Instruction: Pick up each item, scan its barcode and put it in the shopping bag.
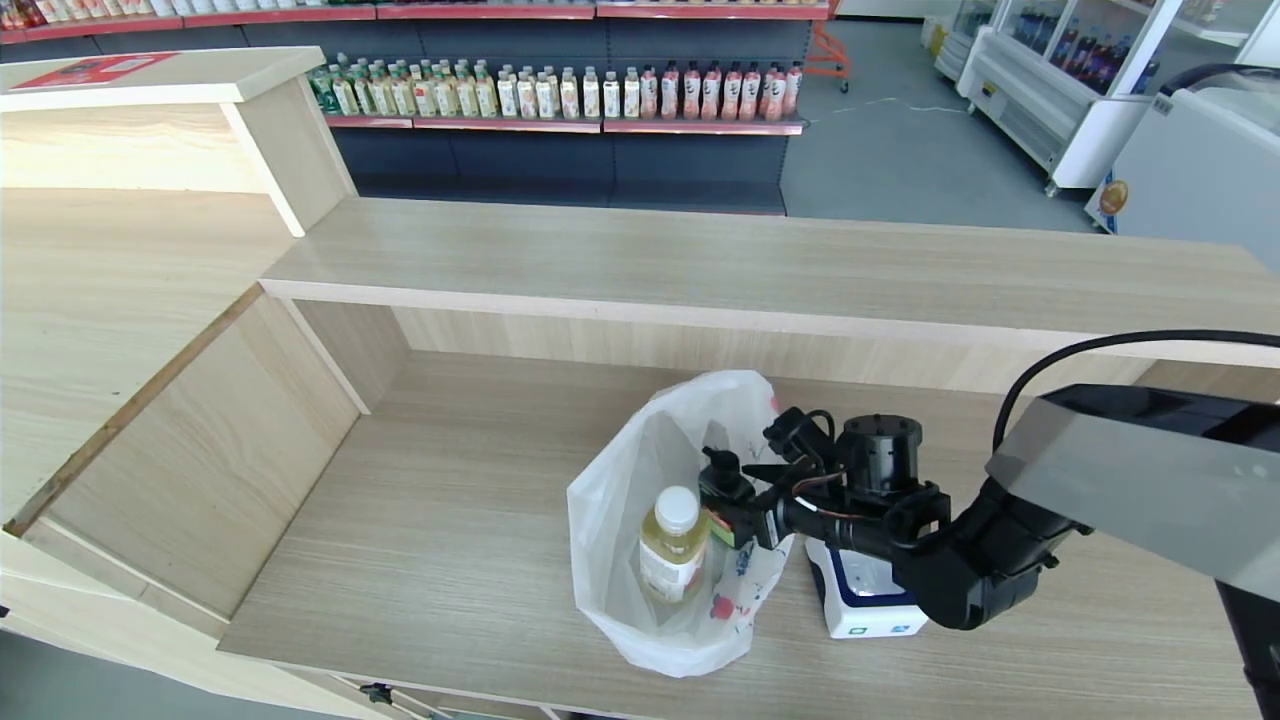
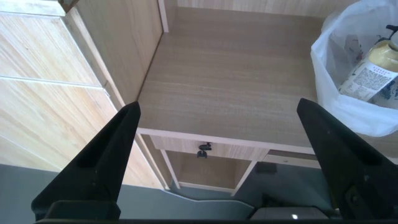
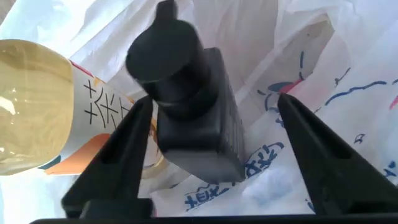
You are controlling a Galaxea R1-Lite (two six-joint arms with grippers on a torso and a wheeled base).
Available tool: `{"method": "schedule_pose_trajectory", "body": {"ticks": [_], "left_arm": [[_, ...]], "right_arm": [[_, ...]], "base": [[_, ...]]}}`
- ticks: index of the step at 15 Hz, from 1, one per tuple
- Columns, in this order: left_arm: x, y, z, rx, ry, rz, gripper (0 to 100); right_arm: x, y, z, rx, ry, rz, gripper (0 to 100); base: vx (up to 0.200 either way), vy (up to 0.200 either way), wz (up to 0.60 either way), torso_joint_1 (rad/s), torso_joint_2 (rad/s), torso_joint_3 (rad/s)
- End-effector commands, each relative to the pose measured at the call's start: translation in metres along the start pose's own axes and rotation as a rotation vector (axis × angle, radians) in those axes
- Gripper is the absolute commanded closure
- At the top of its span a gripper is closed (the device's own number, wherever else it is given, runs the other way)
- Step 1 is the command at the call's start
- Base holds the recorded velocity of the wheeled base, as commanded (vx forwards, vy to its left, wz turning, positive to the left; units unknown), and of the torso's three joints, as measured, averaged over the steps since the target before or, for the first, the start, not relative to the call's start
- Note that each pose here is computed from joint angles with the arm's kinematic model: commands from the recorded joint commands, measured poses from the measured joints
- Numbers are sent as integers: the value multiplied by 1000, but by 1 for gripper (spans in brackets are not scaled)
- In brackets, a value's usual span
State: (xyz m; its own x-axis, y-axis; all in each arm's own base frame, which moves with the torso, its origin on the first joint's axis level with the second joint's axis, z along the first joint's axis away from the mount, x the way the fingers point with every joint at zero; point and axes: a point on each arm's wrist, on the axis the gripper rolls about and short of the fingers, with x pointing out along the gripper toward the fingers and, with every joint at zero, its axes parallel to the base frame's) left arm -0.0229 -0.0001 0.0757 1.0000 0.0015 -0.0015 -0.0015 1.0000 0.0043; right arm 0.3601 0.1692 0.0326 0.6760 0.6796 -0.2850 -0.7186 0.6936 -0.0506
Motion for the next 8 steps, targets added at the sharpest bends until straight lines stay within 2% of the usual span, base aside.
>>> {"method": "schedule_pose_trajectory", "body": {"ticks": [1, 4, 5, 6, 8], "left_arm": [[0, 0, 0, 0, 0, 0, 0], [0, 0, 0, 0, 0, 0, 0], [0, 0, 0, 0, 0, 0, 0], [0, 0, 0, 0, 0, 0, 0], [0, 0, 0, 0, 0, 0, 0]], "right_arm": [[-1, 1, 5, 19, -15, 2, 0], [-30, -1, 57, 107, -141, -15, 0], [-37, -1, 67, 126, -163, -21, 0], [-63, -6, 85, 159, -204, -50, 0], [-104, -17, 92, 170, -221, -121, 0]], "base": [[0, 0, 0, 0, 0, 0], [0, 0, 0, 0, 0, 0], [0, 0, 0, 0, 0, 0], [0, 0, 0, 0, 0, 0], [0, 0, 0, 0, 0, 0]]}}
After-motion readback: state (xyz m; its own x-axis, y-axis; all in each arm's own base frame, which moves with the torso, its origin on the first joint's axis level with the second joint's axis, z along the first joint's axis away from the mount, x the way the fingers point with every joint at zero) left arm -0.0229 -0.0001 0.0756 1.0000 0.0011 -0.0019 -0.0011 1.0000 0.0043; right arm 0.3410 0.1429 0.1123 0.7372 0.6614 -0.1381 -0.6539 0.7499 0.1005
